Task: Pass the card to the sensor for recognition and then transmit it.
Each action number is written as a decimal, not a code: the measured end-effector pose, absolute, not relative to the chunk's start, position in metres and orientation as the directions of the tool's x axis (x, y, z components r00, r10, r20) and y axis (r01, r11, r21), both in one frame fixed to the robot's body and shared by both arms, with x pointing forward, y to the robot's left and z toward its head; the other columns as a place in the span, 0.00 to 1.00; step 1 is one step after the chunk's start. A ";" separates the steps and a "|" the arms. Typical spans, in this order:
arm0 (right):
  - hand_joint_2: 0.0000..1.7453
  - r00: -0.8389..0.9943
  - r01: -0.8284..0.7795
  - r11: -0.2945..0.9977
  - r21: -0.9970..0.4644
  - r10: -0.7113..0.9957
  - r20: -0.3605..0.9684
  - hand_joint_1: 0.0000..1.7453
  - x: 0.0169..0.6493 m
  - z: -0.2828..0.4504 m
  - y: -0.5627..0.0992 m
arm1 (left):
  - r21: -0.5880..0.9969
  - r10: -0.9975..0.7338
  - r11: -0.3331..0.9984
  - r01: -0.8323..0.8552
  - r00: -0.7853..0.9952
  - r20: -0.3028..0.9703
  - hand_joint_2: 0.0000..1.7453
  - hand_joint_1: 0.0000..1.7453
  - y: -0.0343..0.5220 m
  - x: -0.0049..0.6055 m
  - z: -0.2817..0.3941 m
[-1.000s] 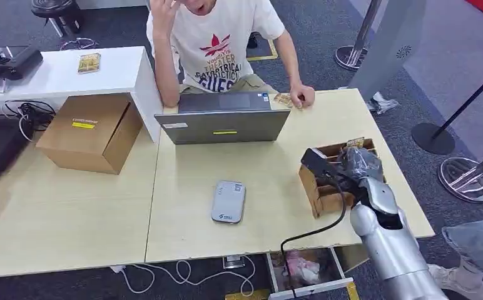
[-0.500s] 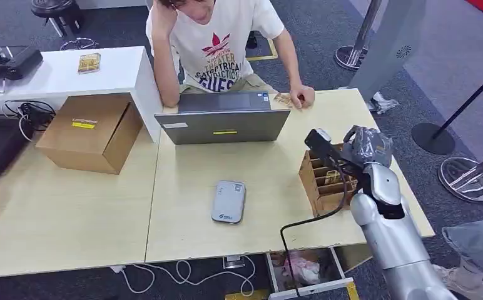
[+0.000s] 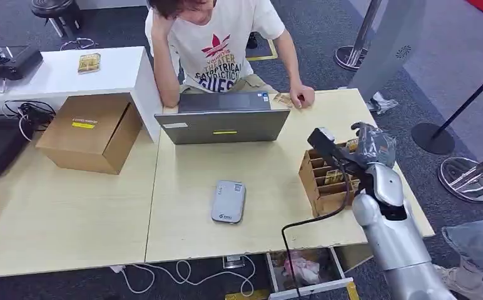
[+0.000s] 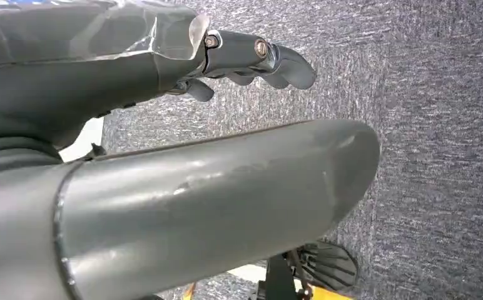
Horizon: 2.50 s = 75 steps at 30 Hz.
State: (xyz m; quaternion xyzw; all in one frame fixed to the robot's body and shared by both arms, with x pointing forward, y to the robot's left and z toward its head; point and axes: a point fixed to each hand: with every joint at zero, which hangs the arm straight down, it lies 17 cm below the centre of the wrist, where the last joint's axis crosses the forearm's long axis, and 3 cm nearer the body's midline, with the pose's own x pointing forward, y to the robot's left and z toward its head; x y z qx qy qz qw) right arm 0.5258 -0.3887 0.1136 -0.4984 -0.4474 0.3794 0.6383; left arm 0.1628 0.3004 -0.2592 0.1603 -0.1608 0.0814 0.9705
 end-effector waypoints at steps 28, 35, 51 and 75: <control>1.00 0.308 -0.067 0.220 -0.973 0.932 0.189 0.00 0.524 0.107 -0.387 | 0.287 0.107 0.935 -0.209 0.937 0.333 0.00 0.00 0.300 0.162 -0.259; 1.00 0.253 -0.135 0.287 -0.948 0.935 0.247 0.00 0.528 0.094 -0.373 | 0.287 0.111 0.934 -0.212 0.937 0.331 0.00 0.00 0.300 0.162 -0.259; 1.00 0.118 -0.292 0.471 -0.833 0.882 0.457 0.00 0.532 0.067 -0.330 | 0.287 0.116 0.932 -0.220 0.934 0.338 0.00 0.00 0.301 0.162 -0.259; 1.00 0.102 -0.313 0.454 -0.834 0.889 0.446 0.00 0.537 0.066 -0.322 | 0.288 0.120 0.931 -0.224 0.933 0.339 0.00 0.00 0.302 0.162 -0.259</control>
